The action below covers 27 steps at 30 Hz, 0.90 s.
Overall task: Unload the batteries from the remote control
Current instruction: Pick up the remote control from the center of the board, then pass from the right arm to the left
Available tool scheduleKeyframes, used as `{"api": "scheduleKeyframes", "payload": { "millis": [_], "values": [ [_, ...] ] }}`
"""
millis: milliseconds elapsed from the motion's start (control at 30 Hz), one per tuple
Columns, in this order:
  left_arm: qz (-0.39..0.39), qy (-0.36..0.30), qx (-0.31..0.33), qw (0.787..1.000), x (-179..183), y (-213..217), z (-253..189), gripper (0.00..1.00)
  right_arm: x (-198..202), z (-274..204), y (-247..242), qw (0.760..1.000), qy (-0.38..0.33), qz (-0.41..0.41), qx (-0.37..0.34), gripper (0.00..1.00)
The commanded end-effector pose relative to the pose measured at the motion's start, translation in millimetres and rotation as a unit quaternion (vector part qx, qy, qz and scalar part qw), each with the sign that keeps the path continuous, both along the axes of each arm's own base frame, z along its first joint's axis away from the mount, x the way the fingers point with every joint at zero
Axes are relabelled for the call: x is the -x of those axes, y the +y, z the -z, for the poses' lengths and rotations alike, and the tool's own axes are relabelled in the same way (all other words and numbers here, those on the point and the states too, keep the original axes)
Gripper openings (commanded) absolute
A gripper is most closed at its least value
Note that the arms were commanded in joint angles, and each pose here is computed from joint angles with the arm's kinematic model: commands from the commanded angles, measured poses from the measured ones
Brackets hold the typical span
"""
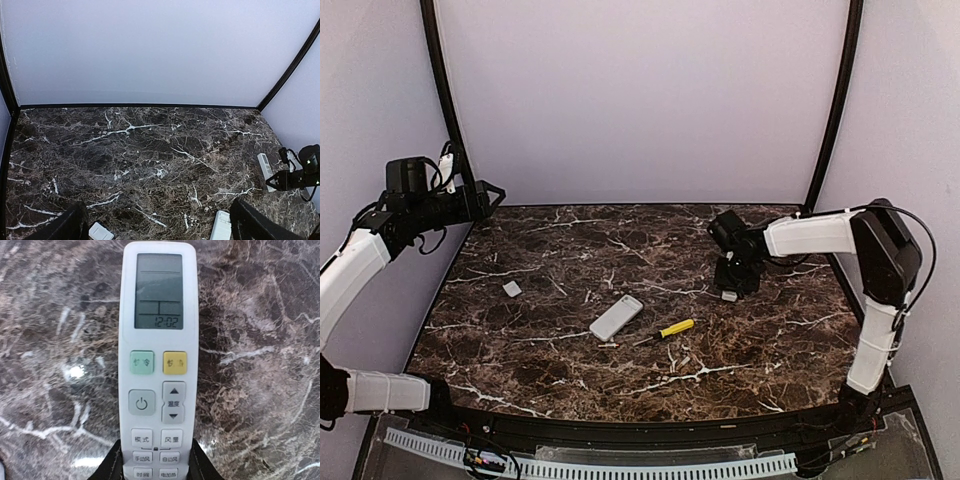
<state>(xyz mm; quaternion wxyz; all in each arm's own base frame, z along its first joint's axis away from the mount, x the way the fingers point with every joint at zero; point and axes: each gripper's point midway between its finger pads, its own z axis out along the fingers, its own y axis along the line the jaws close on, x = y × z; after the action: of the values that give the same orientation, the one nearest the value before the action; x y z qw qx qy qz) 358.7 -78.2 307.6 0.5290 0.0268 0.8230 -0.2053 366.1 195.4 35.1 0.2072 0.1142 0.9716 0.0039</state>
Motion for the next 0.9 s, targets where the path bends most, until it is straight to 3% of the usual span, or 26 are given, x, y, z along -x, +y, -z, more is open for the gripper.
{"api": "scheduleKeyframes", "payload": {
  "millis": [0, 133, 267, 400, 600, 867],
  "values": [
    [0.046, -0.014, 0.009, 0.999, 11.3, -14.5, -5.6, 0.97, -6.8, -83.7, 10.8, 0.993, -0.089, -0.049, -0.062, 0.08],
    [0.138, -0.050, 0.066, 0.987, 27.6, -45.6, -26.2, 0.95, 9.5, -152.9, 30.1, 0.972, -0.144, -0.130, -0.136, 0.00],
    [0.241, -0.088, 0.122, 0.959, 51.2, -84.5, -49.8, 0.91, 43.4, -217.5, 63.1, 0.920, -0.183, -0.249, -0.242, 0.00],
    [0.347, -0.158, 0.077, 0.921, 91.0, -135.6, -70.4, 0.90, 82.0, -263.9, 86.3, 0.861, -0.192, -0.336, -0.329, 0.00],
    [0.464, -0.177, 0.055, 0.866, 135.6, -186.0, -79.2, 0.90, 138.6, -306.7, 117.0, 0.765, -0.148, -0.442, -0.445, 0.00],
    [0.544, -0.188, 0.005, 0.818, 164.4, -241.8, -69.0, 0.84, 188.3, -326.7, 149.6, 0.685, -0.075, -0.520, -0.504, 0.01]
  ]
}}
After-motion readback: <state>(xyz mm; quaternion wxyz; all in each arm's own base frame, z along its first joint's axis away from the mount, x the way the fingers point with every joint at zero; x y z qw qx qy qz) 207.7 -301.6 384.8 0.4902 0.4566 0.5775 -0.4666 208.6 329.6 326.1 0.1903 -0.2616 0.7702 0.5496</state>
